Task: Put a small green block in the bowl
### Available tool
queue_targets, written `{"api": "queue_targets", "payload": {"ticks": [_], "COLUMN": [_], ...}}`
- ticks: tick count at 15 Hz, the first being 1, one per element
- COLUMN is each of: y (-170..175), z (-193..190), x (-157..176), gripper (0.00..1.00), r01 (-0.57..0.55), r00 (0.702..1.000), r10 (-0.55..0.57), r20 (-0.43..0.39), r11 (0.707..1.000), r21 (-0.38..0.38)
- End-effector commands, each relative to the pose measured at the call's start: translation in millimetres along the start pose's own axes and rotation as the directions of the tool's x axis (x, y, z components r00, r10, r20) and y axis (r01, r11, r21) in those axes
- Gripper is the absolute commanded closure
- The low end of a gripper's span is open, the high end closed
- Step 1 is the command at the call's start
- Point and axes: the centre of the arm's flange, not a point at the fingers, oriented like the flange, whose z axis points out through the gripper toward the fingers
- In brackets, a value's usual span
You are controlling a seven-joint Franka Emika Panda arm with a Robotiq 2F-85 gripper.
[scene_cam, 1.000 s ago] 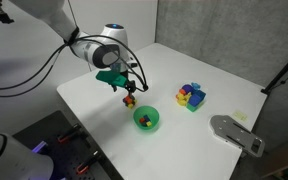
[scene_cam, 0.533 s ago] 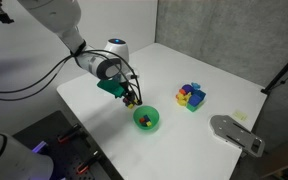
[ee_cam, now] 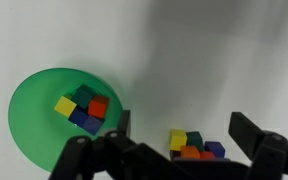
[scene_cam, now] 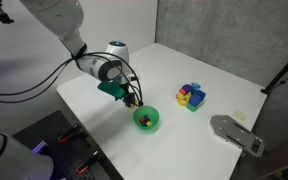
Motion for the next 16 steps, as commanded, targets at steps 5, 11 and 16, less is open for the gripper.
{"api": "queue_targets", "payload": {"ticks": [5, 11, 16], "y": [-19, -29, -31], "z": [48, 85, 106], "x": [30, 52, 67], "gripper": [0.0, 0.0, 0.0], "r01": [0.015, 0.012, 0.02], "r00": [1.0, 1.0, 1.0], "r10": [-0.014, -0.012, -0.02], "r20": [0.008, 0.005, -0.017], "r11": [0.999, 0.999, 0.999], "r21": [-0.039, -0.047, -0.028]}}
